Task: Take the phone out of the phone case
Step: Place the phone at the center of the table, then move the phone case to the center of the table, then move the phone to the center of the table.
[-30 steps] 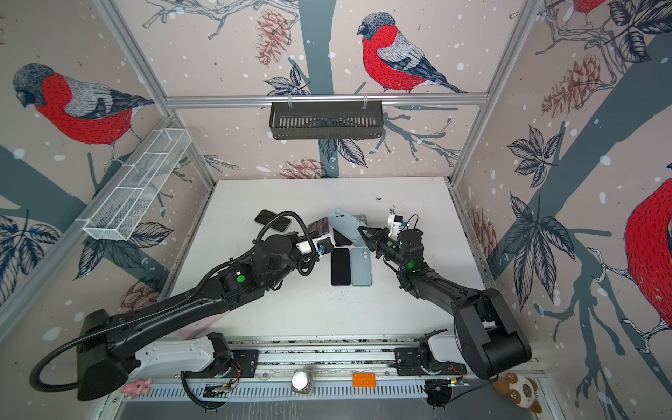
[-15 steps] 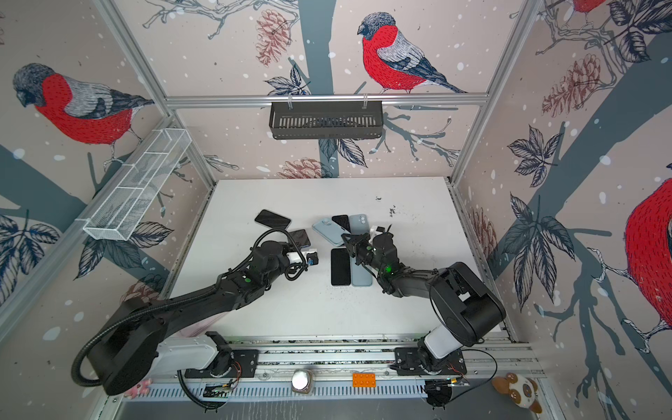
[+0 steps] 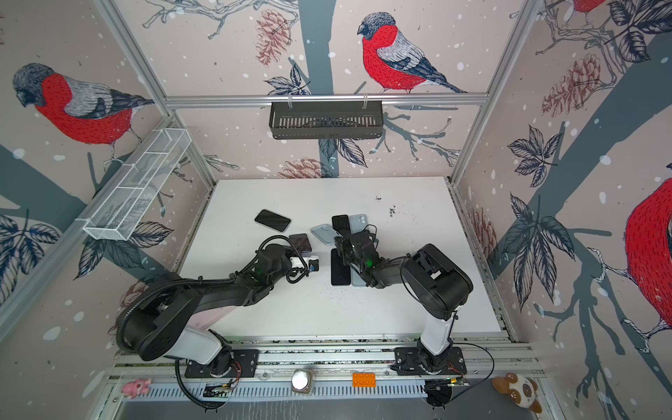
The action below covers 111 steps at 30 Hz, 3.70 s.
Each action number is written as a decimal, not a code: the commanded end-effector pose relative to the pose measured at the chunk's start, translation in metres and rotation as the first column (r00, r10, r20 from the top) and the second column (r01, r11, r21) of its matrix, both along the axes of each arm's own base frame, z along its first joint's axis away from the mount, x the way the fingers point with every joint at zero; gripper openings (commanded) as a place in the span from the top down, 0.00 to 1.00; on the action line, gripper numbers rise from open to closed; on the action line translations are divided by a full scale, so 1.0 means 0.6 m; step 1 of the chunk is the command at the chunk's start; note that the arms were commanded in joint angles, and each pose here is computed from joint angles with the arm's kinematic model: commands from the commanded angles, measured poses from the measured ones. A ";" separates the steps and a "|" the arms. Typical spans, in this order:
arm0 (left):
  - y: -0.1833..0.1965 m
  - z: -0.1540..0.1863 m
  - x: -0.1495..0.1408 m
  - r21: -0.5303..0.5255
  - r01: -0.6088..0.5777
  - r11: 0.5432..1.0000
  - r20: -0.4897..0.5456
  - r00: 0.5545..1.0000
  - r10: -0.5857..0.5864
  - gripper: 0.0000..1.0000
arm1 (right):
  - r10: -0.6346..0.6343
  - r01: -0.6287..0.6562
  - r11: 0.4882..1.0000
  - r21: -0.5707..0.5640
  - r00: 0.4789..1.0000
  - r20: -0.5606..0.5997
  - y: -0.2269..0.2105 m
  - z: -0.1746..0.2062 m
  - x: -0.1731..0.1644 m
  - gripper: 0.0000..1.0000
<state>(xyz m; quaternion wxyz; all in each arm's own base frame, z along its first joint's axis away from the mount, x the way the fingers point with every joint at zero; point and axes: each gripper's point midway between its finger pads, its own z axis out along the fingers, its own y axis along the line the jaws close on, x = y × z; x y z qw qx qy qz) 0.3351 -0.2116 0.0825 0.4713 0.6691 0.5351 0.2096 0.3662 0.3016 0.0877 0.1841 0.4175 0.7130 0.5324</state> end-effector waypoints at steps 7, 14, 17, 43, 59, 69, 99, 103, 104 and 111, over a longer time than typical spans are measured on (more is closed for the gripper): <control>-0.012 0.018 0.016 -0.050 0.014 0.999 0.069 0.998 -0.011 0.62 | -0.042 0.042 0.999 -0.002 0.997 -0.064 0.017 -0.036 0.006 0.91; -0.008 0.009 0.013 -0.064 -0.010 0.998 0.041 0.999 0.012 0.34 | -0.018 0.018 1.000 0.006 0.998 -0.053 0.031 -0.033 0.000 0.72; -0.003 0.008 0.018 -0.068 -0.039 0.997 0.037 0.998 0.041 0.26 | 0.009 -0.009 1.000 0.001 0.999 -0.050 0.041 -0.033 -0.003 0.62; 0.020 0.028 -0.026 -0.179 -0.180 0.967 -0.094 0.982 0.165 0.01 | 0.281 -0.284 0.955 -0.090 0.959 -0.045 0.087 -0.020 -0.069 0.01; 0.016 0.148 -0.020 -0.509 -0.357 0.783 -0.240 0.933 0.269 0.01 | 0.430 -0.402 0.890 -0.215 0.897 0.103 0.060 0.052 -0.098 0.01; 0.099 0.191 0.031 -0.514 -0.851 0.105 -0.778 0.514 0.361 0.01 | 0.637 -0.468 0.632 -0.618 0.768 0.071 0.030 0.030 -0.117 0.50; 0.162 -0.048 0.000 -0.205 -0.958 -0.200 -0.909 0.110 0.402 0.47 | 0.753 -0.563 0.338 -0.754 0.642 -0.142 0.161 -0.119 -0.106 0.83; 0.149 -0.082 0.011 -0.159 -0.970 -0.182 -0.912 0.074 0.402 0.56 | 0.734 -0.554 0.371 -0.745 0.666 -0.129 0.150 -0.120 -0.090 0.83; 0.148 -0.088 0.015 -0.152 -0.972 -0.180 -0.910 0.067 0.409 0.57 | 0.739 -0.554 0.379 -0.741 0.664 -0.119 0.151 -0.116 -0.090 0.83; 0.144 -0.105 0.045 -0.154 -0.973 -0.173 -0.891 0.062 0.450 0.63 | 0.770 -0.544 0.404 -0.736 0.637 -0.047 0.150 -0.066 -0.111 0.80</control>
